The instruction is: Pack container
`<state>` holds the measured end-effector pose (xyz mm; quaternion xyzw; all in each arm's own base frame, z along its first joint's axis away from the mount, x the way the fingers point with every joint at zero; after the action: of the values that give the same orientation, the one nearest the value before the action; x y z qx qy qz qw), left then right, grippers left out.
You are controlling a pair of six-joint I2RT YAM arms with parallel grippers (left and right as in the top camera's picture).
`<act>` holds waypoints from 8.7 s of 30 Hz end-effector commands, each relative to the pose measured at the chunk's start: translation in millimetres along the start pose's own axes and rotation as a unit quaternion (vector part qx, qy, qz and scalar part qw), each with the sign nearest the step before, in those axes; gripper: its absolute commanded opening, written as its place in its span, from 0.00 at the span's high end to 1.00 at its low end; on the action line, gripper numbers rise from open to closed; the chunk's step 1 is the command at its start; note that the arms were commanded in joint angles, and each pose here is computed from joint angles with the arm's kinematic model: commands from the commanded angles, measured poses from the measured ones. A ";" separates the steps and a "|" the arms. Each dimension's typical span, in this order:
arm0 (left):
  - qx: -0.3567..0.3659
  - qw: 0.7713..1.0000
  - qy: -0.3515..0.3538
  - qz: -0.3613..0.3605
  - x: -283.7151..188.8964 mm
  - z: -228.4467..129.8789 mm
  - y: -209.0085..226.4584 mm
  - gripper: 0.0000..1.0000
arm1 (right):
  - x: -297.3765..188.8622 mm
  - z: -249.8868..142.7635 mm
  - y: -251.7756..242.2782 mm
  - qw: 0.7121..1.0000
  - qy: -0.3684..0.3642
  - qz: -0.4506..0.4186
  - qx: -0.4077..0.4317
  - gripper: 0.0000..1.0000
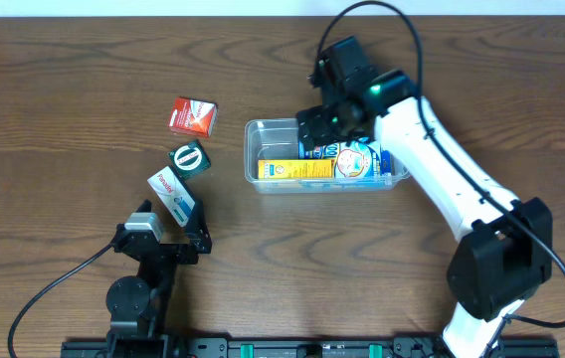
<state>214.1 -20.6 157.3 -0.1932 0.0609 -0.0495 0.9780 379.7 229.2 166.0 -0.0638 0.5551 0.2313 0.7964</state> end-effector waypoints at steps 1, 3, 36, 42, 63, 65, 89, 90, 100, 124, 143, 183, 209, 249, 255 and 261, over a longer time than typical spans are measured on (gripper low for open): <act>0.002 1.000 0.026 0.002 1.1 -14.4 3.9 0.02 | 9.3 1.4 18.8 1.000 0.002 0.015 0.002 0.12; 0.002 1.000 0.026 0.002 1.1 -14.4 3.9 0.02 | 17.0 0.6 25.5 1.000 0.006 0.019 0.001 0.13; 0.002 1.000 0.026 0.002 1.1 -14.4 3.9 0.02 | 47.3 3.7 56.6 0.993 -0.013 -0.045 -0.105 0.68; 0.002 1.000 0.026 0.002 1.1 -14.4 3.9 0.02 | 47.9 6.4 72.1 0.994 -0.024 -0.015 -0.110 0.89; 0.002 1.000 0.026 0.002 1.1 -14.4 3.9 0.02 | 54.8 1.5 105.0 0.999 -0.039 0.013 0.027 0.99; 0.002 1.000 0.026 0.002 1.1 -14.4 3.9 0.02 | 57.1 -0.5 106.2 0.999 -0.038 0.014 0.031 0.99; 0.002 1.000 0.026 0.002 1.1 -14.4 3.9 0.02 | 85.5 -17.2 120.1 0.999 -0.008 0.032 0.038 0.99; 0.002 1.000 0.026 0.002 1.1 -14.4 3.9 0.02 | 85.5 -16.8 120.3 0.999 -0.009 0.033 0.038 0.99; 0.002 1.000 0.026 0.002 1.1 -14.4 3.9 0.02 | 85.8 -20.1 117.2 0.999 -0.001 0.027 0.037 0.99; 0.002 1.000 0.026 0.002 1.1 -14.4 3.9 0.02 | 82.2 -33.6 50.6 0.997 0.061 -0.025 0.035 0.99; 0.002 1.000 0.026 0.002 1.1 -14.4 3.9 0.02 | 75.3 -42.7 1.9 0.994 0.100 -0.046 0.028 0.99; 0.002 1.000 0.026 0.002 1.1 -14.4 3.9 0.02 | 65.5 -38.2 9.1 0.992 0.108 0.005 -0.071 0.82; 0.002 1.000 0.026 0.002 1.1 -14.4 3.9 0.02 | -75.9 24.9 -169.9 0.980 0.006 -0.133 0.149 0.01; -0.063 0.960 0.207 0.179 14.7 40.6 8.1 0.02 | -118.0 -35.4 -290.6 0.938 0.008 -0.167 0.302 0.01; -0.070 0.907 0.350 0.223 52.1 22.7 12.0 0.02 | -118.0 -35.4 -290.6 0.938 0.008 -0.167 0.302 0.01; -0.091 0.860 0.449 0.227 71.7 -28.5 21.7 0.02 | -118.0 -35.5 -290.5 0.938 0.008 -0.167 0.302 0.01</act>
<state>279.2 -15.9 127.1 -0.2054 0.5173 0.1031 0.8244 443.0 -74.7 210.2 0.0792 0.5934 -0.0821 0.7968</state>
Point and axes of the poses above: each gripper's point midway between its finger pads, its own x axis out along the fingers, its own y axis along the line the jaws close on, z = x × y, the point moved 3 cm from there along -x, back along the fingers, and after that the axes turned 8 degrees about -x, right-handed, at the moved point
